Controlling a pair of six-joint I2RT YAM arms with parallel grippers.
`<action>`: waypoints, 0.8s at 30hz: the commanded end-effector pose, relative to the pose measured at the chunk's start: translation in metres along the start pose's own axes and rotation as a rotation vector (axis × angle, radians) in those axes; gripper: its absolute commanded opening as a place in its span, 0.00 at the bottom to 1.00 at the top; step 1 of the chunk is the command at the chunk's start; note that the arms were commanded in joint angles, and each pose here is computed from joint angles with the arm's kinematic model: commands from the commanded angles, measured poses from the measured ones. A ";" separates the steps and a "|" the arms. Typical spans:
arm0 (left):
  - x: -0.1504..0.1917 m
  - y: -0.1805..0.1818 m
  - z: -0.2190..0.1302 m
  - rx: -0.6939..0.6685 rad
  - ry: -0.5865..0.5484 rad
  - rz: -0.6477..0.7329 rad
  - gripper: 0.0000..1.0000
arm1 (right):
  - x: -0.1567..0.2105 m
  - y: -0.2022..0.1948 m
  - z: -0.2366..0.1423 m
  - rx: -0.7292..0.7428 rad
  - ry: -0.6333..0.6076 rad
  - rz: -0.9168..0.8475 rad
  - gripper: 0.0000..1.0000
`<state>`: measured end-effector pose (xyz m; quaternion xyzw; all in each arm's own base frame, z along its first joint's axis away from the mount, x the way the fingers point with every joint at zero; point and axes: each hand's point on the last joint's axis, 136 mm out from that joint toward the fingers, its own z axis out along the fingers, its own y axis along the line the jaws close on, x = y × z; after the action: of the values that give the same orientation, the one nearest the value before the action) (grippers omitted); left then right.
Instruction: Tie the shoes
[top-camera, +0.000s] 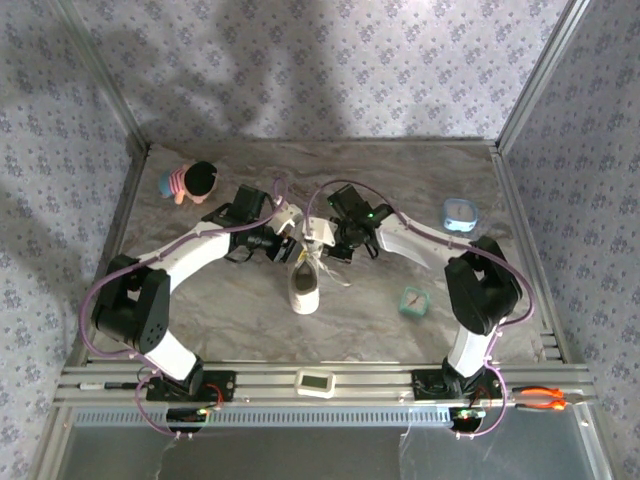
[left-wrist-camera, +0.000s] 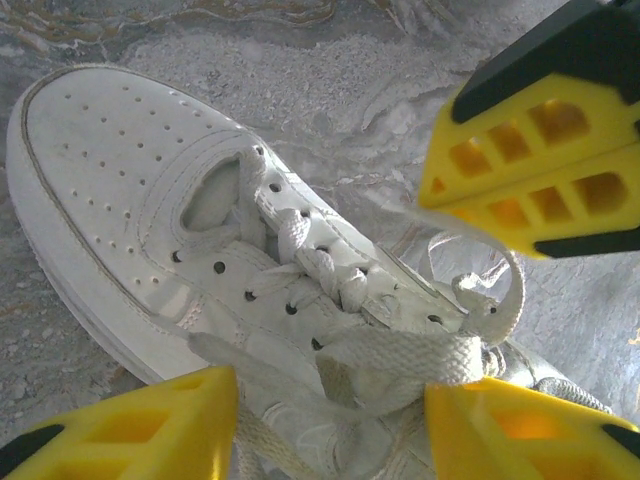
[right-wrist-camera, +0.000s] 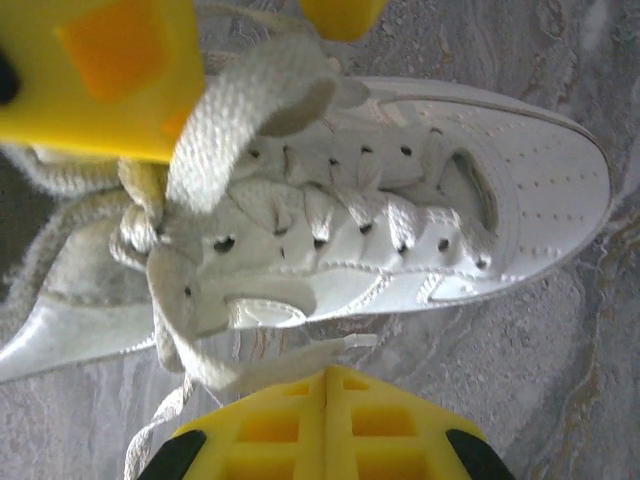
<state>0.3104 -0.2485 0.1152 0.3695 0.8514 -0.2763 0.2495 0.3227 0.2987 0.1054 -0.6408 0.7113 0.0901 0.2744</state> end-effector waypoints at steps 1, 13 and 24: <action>0.004 -0.002 0.004 0.027 0.026 -0.026 0.50 | -0.001 -0.004 -0.015 0.028 -0.027 0.045 0.00; 0.008 -0.002 0.007 0.040 0.039 -0.045 0.51 | 0.010 0.003 -0.019 0.069 -0.059 0.042 0.37; 0.007 -0.001 0.007 0.102 0.044 -0.106 0.51 | -0.013 -0.013 0.000 0.170 -0.075 -0.140 0.54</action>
<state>0.3117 -0.2483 0.1070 0.3485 0.8574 -0.3070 0.2215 0.3213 0.2960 0.1083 -0.6478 0.6817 0.0558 0.3356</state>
